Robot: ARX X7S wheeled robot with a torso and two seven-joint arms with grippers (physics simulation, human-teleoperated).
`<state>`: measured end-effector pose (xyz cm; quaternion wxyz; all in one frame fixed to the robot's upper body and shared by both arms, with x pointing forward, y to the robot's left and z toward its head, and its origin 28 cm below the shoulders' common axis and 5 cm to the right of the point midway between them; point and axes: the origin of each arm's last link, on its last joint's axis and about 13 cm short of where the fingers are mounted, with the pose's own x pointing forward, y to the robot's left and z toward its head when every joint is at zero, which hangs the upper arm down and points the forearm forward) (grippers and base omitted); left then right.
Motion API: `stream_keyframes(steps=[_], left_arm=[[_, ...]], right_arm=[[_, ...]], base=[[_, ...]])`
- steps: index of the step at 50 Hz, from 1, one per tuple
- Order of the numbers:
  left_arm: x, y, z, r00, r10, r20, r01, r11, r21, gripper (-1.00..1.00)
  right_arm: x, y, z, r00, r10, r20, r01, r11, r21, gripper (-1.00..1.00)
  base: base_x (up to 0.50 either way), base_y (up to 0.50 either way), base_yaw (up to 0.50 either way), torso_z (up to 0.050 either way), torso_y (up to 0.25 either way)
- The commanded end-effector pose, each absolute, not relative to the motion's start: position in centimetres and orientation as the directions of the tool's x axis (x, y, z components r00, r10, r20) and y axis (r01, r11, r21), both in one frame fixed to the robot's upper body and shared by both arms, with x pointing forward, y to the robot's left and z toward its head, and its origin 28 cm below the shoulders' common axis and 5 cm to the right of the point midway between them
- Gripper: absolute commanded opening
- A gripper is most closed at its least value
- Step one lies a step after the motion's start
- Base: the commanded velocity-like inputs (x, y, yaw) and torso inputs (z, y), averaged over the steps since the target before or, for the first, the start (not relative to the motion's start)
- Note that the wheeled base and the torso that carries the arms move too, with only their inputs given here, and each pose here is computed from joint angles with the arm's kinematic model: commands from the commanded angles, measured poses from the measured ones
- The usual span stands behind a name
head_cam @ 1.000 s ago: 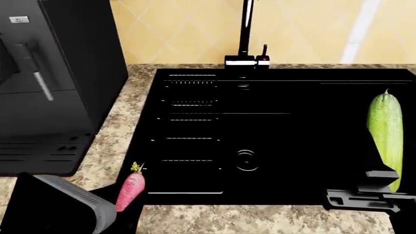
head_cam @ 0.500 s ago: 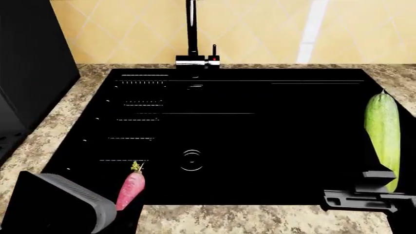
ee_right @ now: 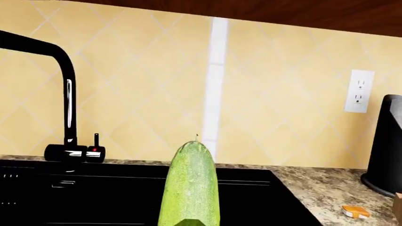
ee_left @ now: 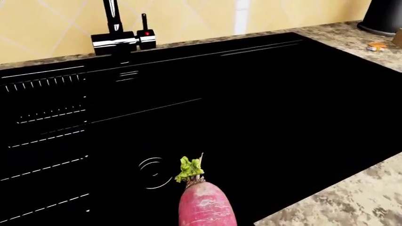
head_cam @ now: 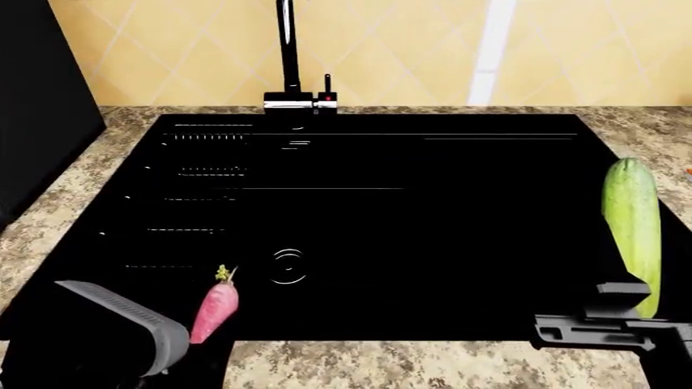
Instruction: Pick up the fruits and vegetables and place them in the sink. Turn on the sink faucet to wash them. Then turn the sink off and put them in the tray.
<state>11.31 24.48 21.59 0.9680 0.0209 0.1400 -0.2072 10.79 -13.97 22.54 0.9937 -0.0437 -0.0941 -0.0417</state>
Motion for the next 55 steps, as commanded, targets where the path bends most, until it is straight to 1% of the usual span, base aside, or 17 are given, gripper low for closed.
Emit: stream_keyframes(steps=[1,9,18,31,36,43,55], left_arm=[[12.0,24.6,22.0,0.876,-0.391,-0.283,0.398,0.917,-0.036,-1.00],[13.5,24.7,23.7,0.866,-0.400,-0.300,0.403,0.914,-0.056,-1.00],[14.8,24.6,26.6,0.873,-0.386,-0.297,0.396,0.918,-0.031,-1.00],[17.6,24.8,31.3,0.884,-0.368,-0.289,0.371,0.928,-0.047,-1.00],[19.1,24.6,32.7,0.883,-0.361,-0.301,0.364,0.930,-0.048,-1.00],[20.1,24.6,33.5,0.885,-0.347,-0.311,0.348,0.936,-0.053,-1.00],[20.2,24.7,33.5,0.892,-0.326,-0.314,0.329,0.943,-0.047,-1.00]], right_arm=[[11.1,-13.9,22.9,0.980,-0.066,0.186,0.085,0.992,-0.094,-1.00],[12.4,-14.5,25.1,0.993,-0.035,0.113,0.050,0.989,-0.136,-1.00],[12.2,-14.5,28.2,0.999,-0.018,0.043,0.025,0.985,-0.168,-1.00],[14.2,-13.6,32.5,0.997,0.039,-0.065,-0.053,0.974,-0.220,-1.00],[15.7,-13.5,34.2,0.991,0.051,-0.123,-0.075,0.977,-0.201,-1.00],[17.0,-13.3,34.6,0.987,0.037,-0.155,-0.069,0.976,-0.207,-1.00],[16.5,-12.9,34.4,0.990,0.044,-0.137,-0.075,0.969,-0.237,-1.00]], base=[[0.00,0.00,0.00,0.000,0.000],[0.00,0.00,0.00,0.000,0.000],[0.00,0.00,0.00,0.000,0.000],[0.00,0.00,0.00,0.000,0.000],[0.00,0.00,0.00,0.000,0.000],[0.00,0.00,0.00,0.000,0.001],[0.44,-0.07,0.00,0.000,0.000]])
